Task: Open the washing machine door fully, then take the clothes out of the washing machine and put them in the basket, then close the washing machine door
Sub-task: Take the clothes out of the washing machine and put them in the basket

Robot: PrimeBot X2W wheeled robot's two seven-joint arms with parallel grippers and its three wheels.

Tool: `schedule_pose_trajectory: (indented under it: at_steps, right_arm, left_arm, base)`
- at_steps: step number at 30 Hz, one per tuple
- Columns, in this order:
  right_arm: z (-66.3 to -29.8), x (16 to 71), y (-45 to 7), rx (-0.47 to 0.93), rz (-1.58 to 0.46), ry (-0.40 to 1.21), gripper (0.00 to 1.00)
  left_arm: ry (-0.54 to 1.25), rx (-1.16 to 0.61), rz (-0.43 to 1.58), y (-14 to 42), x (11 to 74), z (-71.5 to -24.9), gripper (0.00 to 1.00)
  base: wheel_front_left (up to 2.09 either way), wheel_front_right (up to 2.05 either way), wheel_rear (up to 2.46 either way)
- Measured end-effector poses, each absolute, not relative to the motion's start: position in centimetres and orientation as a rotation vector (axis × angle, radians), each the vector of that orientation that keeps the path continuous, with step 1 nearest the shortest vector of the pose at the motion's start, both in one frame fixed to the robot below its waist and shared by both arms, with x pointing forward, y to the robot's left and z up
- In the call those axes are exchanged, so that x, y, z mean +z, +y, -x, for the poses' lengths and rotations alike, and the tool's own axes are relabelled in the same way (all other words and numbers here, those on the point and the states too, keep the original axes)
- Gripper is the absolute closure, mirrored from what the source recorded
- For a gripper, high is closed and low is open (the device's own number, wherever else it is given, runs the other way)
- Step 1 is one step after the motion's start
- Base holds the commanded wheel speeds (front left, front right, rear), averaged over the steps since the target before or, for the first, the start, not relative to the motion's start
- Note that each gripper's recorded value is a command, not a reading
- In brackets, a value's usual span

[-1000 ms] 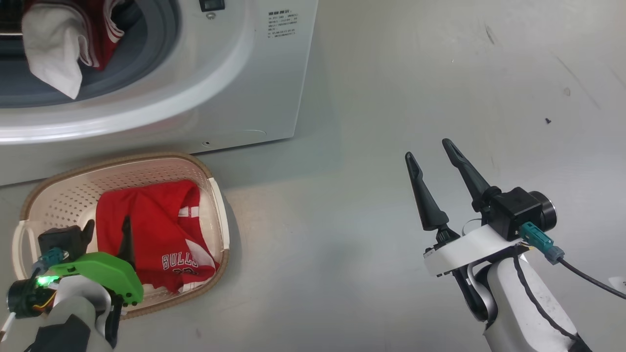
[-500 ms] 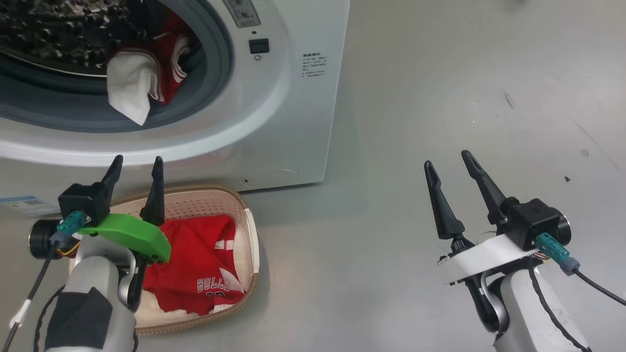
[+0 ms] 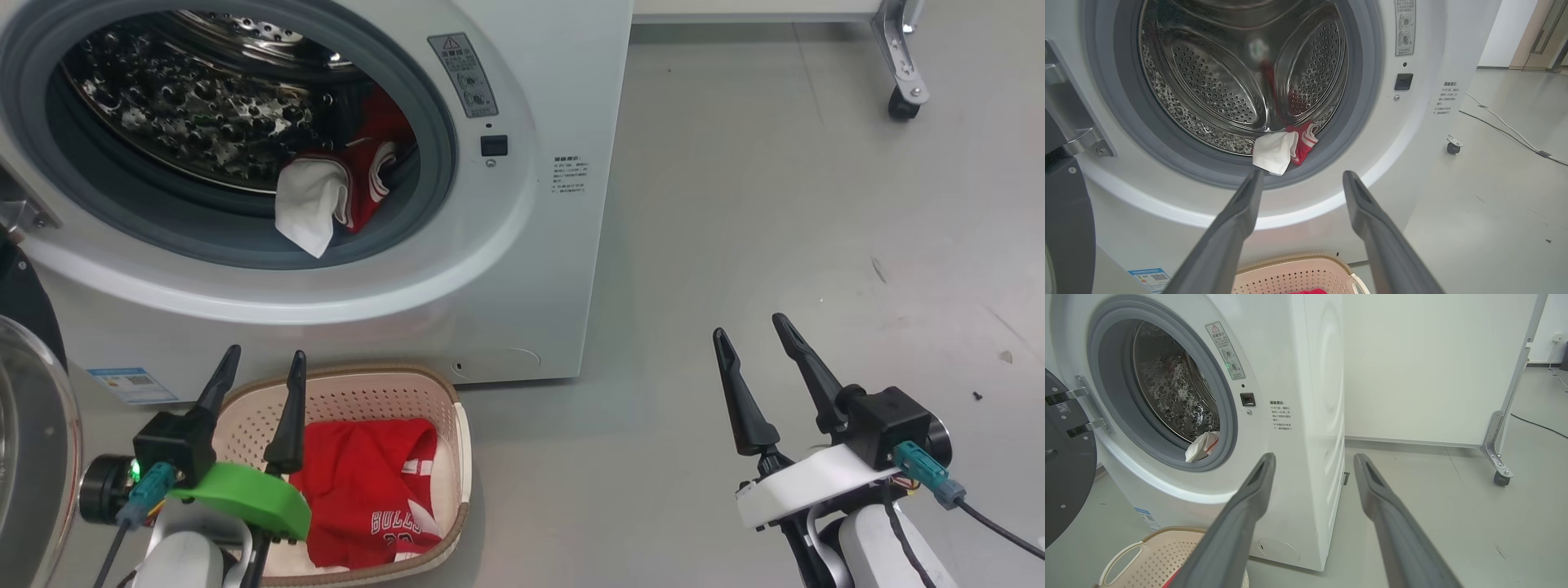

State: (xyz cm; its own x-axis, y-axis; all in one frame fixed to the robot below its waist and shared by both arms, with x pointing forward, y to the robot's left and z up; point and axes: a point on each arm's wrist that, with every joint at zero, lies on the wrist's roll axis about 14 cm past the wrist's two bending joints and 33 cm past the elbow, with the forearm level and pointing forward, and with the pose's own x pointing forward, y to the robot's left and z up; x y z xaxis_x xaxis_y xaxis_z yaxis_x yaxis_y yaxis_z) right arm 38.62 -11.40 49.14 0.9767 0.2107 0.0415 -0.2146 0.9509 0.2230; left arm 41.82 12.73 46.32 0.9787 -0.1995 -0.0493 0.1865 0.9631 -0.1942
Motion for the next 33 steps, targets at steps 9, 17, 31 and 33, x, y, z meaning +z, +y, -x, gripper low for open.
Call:
schedule_pose_trajectory:
  at_steps: [9, 17, 31, 33]
  right_arm:
    - [-37.3, 50.3, -11.0, 0.229, -0.233, -0.048, 0.00]
    - [-37.0, 50.6, -10.7, 0.238, -0.235, -0.057, 0.00]
    - [-36.6, 50.5, -10.9, 0.232, -0.237, -0.055, 0.00]
    - [-36.5, 50.4, -11.0, 0.230, -0.238, -0.051, 0.00]
  left_arm:
    - [-0.002, -0.170, 0.199, 13.7, 48.5, -39.4, 0.00]
    - [-0.028, -0.172, 0.206, 13.6, 49.3, -38.6, 0.00]
    - [-0.017, -0.193, 0.212, 12.8, 49.0, -37.5, 0.00]
    - [-0.015, -0.197, 0.213, 12.7, 48.9, -37.4, 0.00]
  base:
    - [0.00, 0.00, 0.00]
    - [0.00, 0.00, 0.00]
    - [0.00, 0.00, 0.00]
    - [0.00, 0.00, 0.00]
